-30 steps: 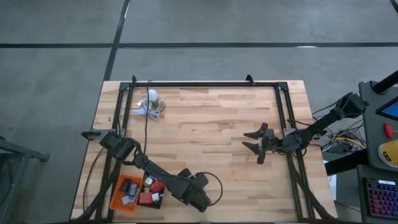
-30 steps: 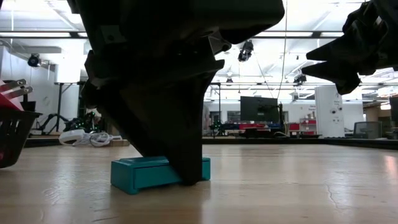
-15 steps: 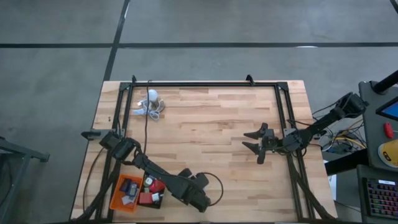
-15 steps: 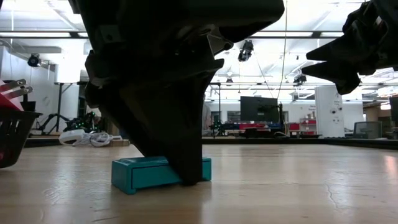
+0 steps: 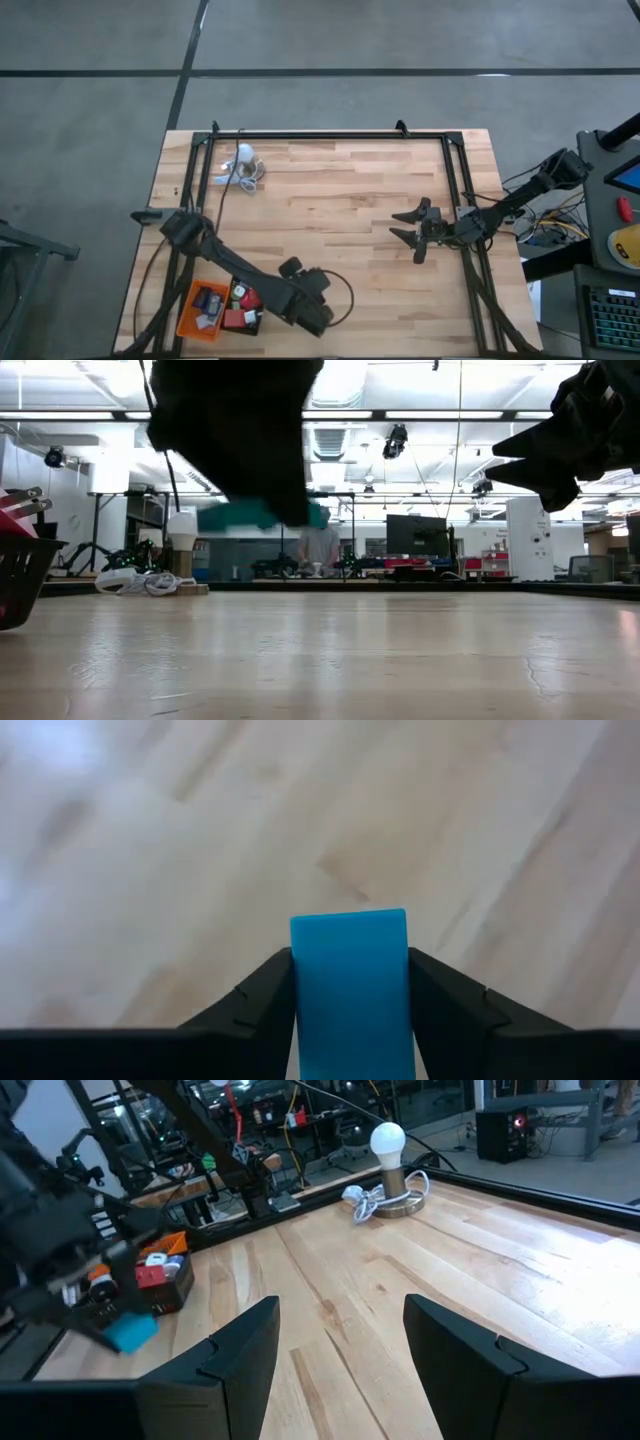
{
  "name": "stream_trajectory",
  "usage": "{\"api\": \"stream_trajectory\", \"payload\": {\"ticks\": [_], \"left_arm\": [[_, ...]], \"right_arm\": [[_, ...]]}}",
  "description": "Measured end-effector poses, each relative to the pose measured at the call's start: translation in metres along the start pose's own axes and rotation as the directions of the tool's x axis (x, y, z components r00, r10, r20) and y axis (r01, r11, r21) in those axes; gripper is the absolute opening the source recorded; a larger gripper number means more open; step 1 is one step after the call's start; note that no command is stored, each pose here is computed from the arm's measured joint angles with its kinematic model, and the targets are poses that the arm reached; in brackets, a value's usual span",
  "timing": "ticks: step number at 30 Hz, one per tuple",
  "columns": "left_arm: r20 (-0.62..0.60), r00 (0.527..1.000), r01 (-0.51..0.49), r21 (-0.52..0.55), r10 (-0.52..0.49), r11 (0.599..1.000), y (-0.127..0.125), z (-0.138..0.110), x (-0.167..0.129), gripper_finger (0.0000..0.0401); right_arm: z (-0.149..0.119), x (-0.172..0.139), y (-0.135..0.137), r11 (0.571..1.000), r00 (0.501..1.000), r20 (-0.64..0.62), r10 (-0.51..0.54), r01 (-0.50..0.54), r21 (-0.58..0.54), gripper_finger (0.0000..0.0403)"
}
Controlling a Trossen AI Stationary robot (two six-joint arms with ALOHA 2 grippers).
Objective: Pick & Place Office items
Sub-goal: Put the blue digital clock into the orange basket
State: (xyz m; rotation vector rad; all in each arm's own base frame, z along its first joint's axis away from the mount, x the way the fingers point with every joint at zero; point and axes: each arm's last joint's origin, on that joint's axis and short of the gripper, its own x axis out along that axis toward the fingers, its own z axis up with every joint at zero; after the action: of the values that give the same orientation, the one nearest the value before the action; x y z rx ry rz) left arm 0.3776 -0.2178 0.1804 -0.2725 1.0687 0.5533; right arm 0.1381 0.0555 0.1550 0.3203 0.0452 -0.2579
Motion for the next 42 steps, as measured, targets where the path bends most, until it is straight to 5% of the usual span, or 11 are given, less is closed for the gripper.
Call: {"api": "stream_trajectory", "payload": {"ticks": [15, 21, 27, 42], "left_arm": [[0.113, 0.977, -0.161, -0.173, 0.182, 0.972, 0.028, -0.026, -0.069, 0.0163], [0.022, 0.944, -0.304, -0.329, 0.329, 0.894, 0.041, -0.055, -0.086, 0.0163], [-0.072, 0.951, -0.305, -0.390, 0.301, 0.869, 0.035, -0.083, -0.098, 0.0163], [-0.347, 0.886, -0.459, -0.562, 0.308, 0.688, 0.035, -0.145, -0.116, 0.0163]], "right_arm": [[0.000, 0.000, 0.000, 1.000, 1.000, 0.001, 0.000, 0.000, 0.001, 0.0210], [0.000, 0.000, 0.000, 1.000, 1.000, 0.001, 0.001, -0.001, 0.001, 0.0210], [0.000, 0.000, 0.000, 1.000, 1.000, 0.001, 0.001, -0.001, 0.001, 0.0210], [0.000, 0.000, 0.000, 1.000, 1.000, 0.001, 0.000, 0.000, 0.001, 0.0210]]}}
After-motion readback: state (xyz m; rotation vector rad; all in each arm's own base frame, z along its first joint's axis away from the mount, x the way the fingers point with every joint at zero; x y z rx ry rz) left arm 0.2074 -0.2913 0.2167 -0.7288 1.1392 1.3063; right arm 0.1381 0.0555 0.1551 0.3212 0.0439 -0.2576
